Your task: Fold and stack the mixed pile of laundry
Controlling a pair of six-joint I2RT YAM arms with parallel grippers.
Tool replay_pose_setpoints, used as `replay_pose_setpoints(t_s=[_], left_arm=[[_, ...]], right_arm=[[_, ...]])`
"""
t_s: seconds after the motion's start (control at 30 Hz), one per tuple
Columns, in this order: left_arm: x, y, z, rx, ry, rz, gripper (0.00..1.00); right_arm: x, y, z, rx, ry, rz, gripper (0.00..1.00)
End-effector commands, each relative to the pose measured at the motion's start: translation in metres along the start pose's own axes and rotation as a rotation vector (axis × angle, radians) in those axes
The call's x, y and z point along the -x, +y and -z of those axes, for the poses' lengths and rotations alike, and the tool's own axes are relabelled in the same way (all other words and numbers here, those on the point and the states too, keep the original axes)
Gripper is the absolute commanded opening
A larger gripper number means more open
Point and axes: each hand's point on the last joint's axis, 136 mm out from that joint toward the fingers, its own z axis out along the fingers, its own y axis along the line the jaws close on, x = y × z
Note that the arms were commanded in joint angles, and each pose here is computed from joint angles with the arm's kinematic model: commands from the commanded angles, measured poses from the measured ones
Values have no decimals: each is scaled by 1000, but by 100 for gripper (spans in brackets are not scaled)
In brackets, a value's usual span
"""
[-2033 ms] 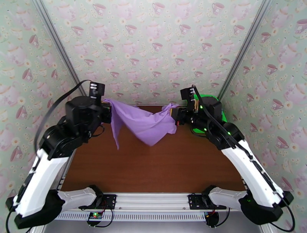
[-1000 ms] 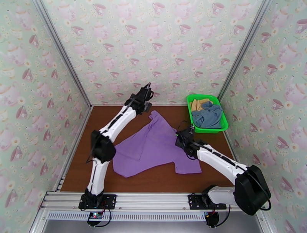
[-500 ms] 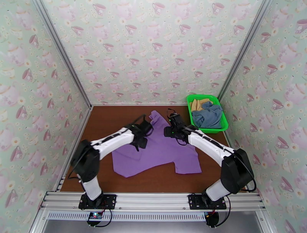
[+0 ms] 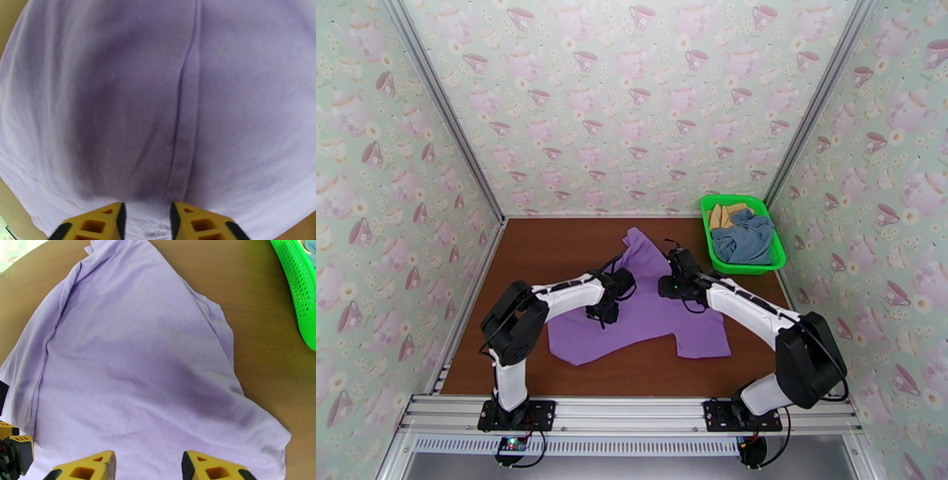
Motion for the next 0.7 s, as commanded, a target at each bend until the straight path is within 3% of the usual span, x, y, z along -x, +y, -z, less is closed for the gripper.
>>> replay_pose_setpoints(t_s=[0.0,0.07,0.2,0.3,0.47,0.67], left_arm=[[-6,6,-14,35,25,6,29],[-7,5,-14,29,23,8,24],[-4,10,-8,39,7,10,0],[7,22,14,79,-33,5,0],[44,63,81,174,-148,7,0],[75,94,131,155,-230,34,8]], right_arm=[[2,-3,8,0,-23,-15,47],[3,-5,11,-7,-29,-13,45],[4,-9,17,-21,-41,-11,37],[6,-17,20,-35,-53,-20,33],[1,-36,6,-68,-29,-63,32],[-42,-40,-33,-59,115,-117,50]])
